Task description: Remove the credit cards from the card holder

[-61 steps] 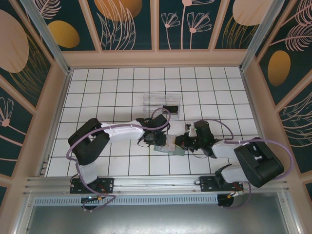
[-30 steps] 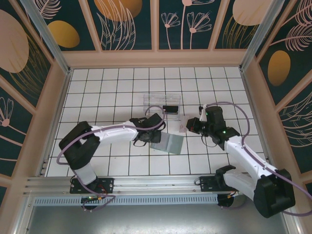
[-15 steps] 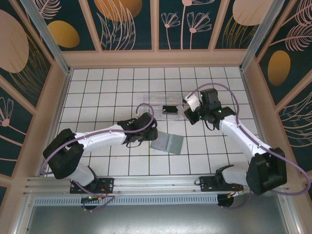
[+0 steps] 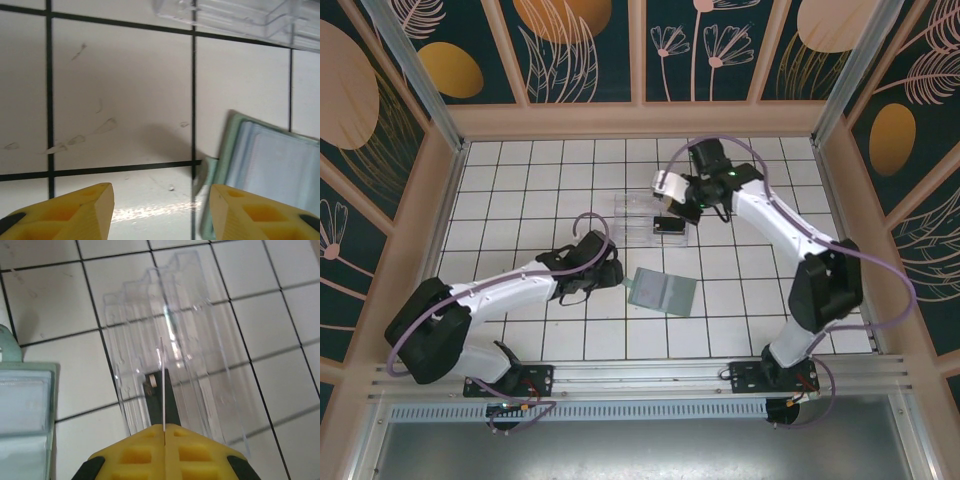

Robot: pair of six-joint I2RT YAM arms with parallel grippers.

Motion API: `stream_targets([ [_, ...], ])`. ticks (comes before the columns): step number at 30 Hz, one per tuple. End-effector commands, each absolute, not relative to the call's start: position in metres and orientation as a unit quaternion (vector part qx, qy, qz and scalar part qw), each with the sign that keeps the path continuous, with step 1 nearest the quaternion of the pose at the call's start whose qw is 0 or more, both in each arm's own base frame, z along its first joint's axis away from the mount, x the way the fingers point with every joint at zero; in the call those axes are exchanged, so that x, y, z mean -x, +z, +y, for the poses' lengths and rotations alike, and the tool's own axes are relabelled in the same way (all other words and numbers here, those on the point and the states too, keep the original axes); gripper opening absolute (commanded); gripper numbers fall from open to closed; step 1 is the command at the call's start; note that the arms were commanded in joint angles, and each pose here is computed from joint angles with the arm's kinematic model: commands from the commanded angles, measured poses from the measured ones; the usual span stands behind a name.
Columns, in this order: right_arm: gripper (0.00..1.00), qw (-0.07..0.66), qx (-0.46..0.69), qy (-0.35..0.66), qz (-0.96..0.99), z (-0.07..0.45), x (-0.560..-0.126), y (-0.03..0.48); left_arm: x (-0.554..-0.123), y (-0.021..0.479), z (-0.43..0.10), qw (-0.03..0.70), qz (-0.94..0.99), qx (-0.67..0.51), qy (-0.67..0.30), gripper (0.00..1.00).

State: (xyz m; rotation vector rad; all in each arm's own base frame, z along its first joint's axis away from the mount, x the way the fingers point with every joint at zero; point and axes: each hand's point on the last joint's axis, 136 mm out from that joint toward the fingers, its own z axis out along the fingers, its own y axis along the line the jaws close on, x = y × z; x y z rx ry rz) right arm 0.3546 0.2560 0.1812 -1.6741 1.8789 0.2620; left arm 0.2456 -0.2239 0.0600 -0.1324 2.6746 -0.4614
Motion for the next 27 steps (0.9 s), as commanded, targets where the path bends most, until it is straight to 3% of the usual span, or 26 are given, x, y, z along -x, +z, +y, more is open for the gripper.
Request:
stream_targets([
  [1,0.00,0.250,0.674,0.106,0.687,0.273,-0.344,0.165,-0.241,0.060,-0.217,0.206,0.959,0.063,-0.183,0.54],
  [14,0.00,0.188,0.723,0.103,0.657,0.339,-0.367,0.139,-0.222,0.049,-0.187,0.198,0.954,0.109,-0.195,0.54],
  [27,0.00,0.140,0.723,0.074,0.672,0.328,-0.370,0.110,-0.219,0.052,-0.183,0.202,0.953,0.113,-0.196,0.54],
])
